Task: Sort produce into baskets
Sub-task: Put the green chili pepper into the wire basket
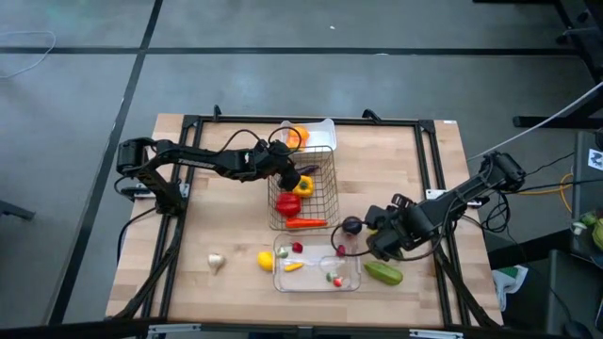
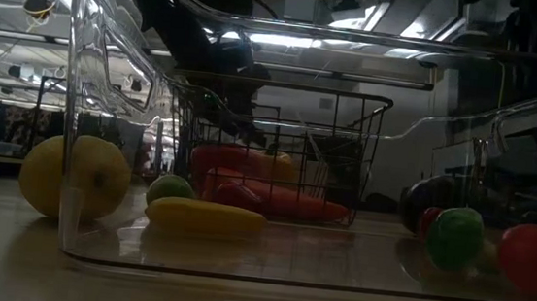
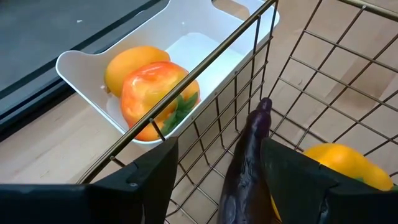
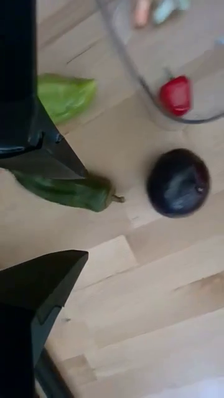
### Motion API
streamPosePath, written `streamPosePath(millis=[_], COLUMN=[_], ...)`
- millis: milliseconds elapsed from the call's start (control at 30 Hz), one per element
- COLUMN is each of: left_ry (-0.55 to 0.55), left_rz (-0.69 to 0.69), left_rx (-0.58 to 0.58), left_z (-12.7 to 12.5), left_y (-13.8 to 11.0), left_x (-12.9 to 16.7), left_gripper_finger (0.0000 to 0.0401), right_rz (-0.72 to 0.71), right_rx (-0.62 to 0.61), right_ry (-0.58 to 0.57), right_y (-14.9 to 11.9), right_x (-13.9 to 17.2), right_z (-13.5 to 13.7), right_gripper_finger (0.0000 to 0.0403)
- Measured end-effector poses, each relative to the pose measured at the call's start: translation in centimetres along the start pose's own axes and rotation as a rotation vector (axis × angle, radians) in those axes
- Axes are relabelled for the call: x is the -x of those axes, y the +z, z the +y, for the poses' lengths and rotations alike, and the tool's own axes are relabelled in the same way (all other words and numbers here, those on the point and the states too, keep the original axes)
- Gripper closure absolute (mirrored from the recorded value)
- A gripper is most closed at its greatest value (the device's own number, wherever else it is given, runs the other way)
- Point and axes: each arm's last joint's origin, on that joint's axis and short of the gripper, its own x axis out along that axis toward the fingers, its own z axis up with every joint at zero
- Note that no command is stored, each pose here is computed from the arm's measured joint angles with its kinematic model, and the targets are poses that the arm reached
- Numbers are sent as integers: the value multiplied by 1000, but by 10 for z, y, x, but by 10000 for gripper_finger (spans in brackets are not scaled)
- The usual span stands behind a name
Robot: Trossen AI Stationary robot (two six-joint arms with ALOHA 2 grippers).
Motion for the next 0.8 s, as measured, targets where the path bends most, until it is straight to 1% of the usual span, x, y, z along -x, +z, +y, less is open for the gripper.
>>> streamPosePath(millis=[133, 267, 333, 400, 467, 600, 667, 733, 800], left_ry=[0, 0, 0, 0, -1, -1, -1, -1, -1], left_rz=[0, 0, 0, 0, 0, 1, 1, 1, 1], left_rx=[0, 0, 0, 0, -1, -1, -1, -1, -1], left_z=[0, 0, 0, 0, 0, 0, 0, 0, 0], left_y=[0, 0, 0, 0, 0, 0, 0, 0, 0], left_x=[0, 0, 0, 0, 0, 0, 0, 0, 0], left_gripper_finger=[176, 176, 176, 176, 176, 176, 176, 176, 176], right_rz=[60, 119, 126, 144, 153, 45, -3, -21, -52], right_rx=[71, 99, 99, 90, 72, -8, -42, -79, -109], right_ry=[-28, -108, -104, -63, 17, 224, 295, 323, 321], right_y=[-4, -11, -18, -28, -39, -51, -55, -59, -61], right_x=[0, -2, -8, -19, -32, -56, -64, -72, -79], right_z=[-4, -14, -21, -29, -36, -42, -44, -46, -47], right_gripper_finger=[205, 205, 205, 205, 205, 205, 205, 205, 205])
